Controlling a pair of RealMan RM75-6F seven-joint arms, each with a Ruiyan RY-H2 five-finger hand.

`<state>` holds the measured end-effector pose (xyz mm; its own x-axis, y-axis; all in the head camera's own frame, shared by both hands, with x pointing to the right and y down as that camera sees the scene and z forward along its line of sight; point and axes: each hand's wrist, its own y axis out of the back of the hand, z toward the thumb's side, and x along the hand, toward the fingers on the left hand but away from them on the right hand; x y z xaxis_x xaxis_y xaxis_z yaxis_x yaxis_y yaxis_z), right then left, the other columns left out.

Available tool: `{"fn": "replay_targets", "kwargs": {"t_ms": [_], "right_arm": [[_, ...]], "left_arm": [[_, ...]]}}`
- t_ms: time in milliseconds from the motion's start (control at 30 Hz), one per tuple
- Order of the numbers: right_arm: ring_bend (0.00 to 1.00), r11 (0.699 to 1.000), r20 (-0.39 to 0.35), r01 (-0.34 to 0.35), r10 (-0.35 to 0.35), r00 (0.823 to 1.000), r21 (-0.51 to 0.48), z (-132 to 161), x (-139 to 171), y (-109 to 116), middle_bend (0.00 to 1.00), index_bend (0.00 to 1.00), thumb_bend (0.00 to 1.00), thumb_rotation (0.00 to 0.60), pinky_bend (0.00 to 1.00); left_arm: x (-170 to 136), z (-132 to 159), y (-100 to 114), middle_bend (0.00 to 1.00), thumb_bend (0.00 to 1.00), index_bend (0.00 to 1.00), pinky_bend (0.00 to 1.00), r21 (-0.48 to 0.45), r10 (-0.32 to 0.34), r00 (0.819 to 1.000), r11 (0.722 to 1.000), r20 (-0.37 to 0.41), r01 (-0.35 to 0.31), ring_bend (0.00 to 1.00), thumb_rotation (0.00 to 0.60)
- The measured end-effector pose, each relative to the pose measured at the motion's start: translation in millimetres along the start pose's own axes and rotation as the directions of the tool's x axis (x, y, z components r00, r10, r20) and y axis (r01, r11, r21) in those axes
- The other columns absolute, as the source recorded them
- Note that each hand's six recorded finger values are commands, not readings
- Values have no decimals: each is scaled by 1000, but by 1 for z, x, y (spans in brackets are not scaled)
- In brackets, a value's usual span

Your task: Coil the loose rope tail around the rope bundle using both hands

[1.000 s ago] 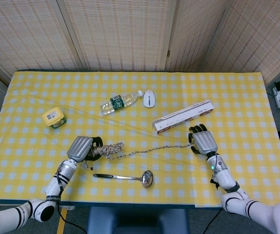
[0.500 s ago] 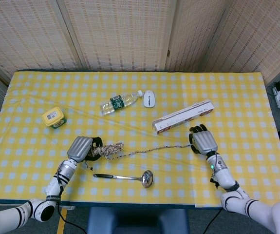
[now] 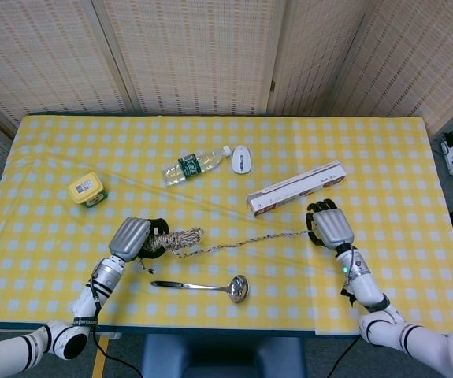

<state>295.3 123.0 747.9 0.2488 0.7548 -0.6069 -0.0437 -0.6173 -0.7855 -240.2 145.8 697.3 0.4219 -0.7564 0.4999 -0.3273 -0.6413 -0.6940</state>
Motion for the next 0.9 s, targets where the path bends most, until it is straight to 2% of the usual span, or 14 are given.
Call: {"fn": "replay_targets", "kwargs": {"t_ms": [233, 467, 600, 900], "right_arm": [[262, 991, -68, 75, -83, 994, -114, 29, 10, 39, 334, 626, 523, 600, 211], [305, 970, -154, 123, -156, 976, -209, 79, 11, 85, 364, 626, 535, 600, 258], [328, 960, -195, 145, -194, 962, -239, 109, 8, 107, 383, 626, 543, 600, 278], [335, 945, -292, 146, -234, 927, -294, 168, 21, 133, 392, 626, 543, 600, 290]], "left_arm": [[1, 43, 7, 678, 580, 667, 710, -48, 3, 993, 999, 114, 3, 609, 600], [8, 84, 2, 678, 581, 665, 703, -23, -28, 981, 999, 192, 33, 609, 600], [15, 97, -3, 679, 580, 664, 703, -19, -58, 981, 998, 186, 63, 610, 600], [36, 115, -18, 678, 580, 660, 703, -96, -137, 984, 984, 114, 149, 616, 600]]}}
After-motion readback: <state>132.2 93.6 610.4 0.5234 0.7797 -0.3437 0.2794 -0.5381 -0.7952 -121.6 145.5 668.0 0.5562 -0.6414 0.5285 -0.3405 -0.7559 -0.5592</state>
